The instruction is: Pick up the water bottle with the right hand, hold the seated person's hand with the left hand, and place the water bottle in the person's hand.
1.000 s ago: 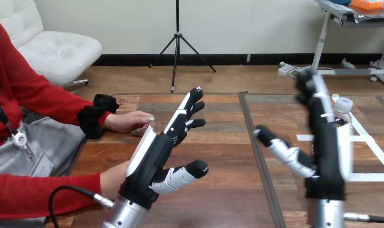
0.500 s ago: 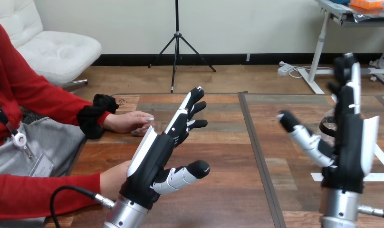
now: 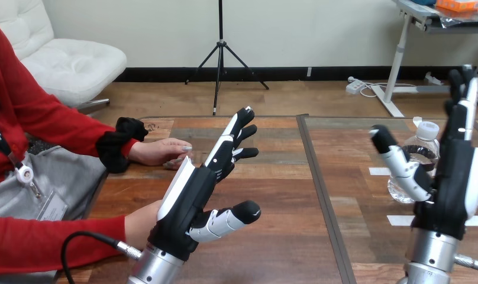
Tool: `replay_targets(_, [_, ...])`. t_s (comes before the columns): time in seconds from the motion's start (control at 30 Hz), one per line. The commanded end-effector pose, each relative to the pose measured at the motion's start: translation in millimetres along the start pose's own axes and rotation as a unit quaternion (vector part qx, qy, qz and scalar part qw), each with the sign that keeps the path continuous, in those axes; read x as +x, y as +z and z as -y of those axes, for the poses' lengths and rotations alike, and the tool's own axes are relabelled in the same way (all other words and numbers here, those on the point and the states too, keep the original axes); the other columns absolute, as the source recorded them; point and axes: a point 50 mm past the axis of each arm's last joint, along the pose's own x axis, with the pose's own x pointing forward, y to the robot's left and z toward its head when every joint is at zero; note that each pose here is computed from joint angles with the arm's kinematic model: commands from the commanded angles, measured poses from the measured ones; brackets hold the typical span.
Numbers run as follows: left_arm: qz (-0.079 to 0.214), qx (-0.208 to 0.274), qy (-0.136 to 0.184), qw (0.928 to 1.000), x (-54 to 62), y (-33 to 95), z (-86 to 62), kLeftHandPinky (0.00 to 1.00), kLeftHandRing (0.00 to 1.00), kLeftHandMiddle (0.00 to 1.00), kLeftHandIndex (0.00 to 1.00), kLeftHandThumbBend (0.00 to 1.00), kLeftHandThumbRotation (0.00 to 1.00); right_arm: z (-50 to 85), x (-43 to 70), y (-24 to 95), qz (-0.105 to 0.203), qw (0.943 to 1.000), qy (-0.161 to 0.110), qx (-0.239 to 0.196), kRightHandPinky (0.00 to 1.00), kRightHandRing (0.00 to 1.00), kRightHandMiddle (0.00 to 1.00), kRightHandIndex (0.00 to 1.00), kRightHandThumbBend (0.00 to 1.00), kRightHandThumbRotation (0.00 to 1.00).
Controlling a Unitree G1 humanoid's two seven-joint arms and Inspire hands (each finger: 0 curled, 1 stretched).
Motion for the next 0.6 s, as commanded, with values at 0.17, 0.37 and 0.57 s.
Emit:
replay_targets(0.17, [0.023, 0.007, 0.008, 0.9997, 9.6, 5.0, -8.1, 0.84, 0.97, 1.0, 1.0, 1.0, 0.88, -4.4, 24.4, 5.8, 0.028, 0.9995, -0.012, -0.008, 1.0, 0.98, 0.96, 0.99, 1.0, 0.62])
replay_targets(0.37, [0.025, 0.01, 0.008, 0.9996, 9.4, 5.5, -8.8, 0.85, 0.97, 1.0, 1.0, 1.0, 0.88, -4.9, 25.8, 2.1, 0.024, 0.9993, -0.022, -0.017, 1.0, 1.0, 0.97, 0.99, 1.0, 0.61])
replay_targets(0.57, [0.028, 0.012, 0.008, 0.9995, 9.3, 6.1, -9.9, 0.85, 0.97, 1.0, 1.0, 1.0, 0.89, -5.5, 27.5, -5.4, 0.01, 0.9989, -0.03, -0.034, 1.0, 1.0, 0.97, 0.99, 1.0, 0.6])
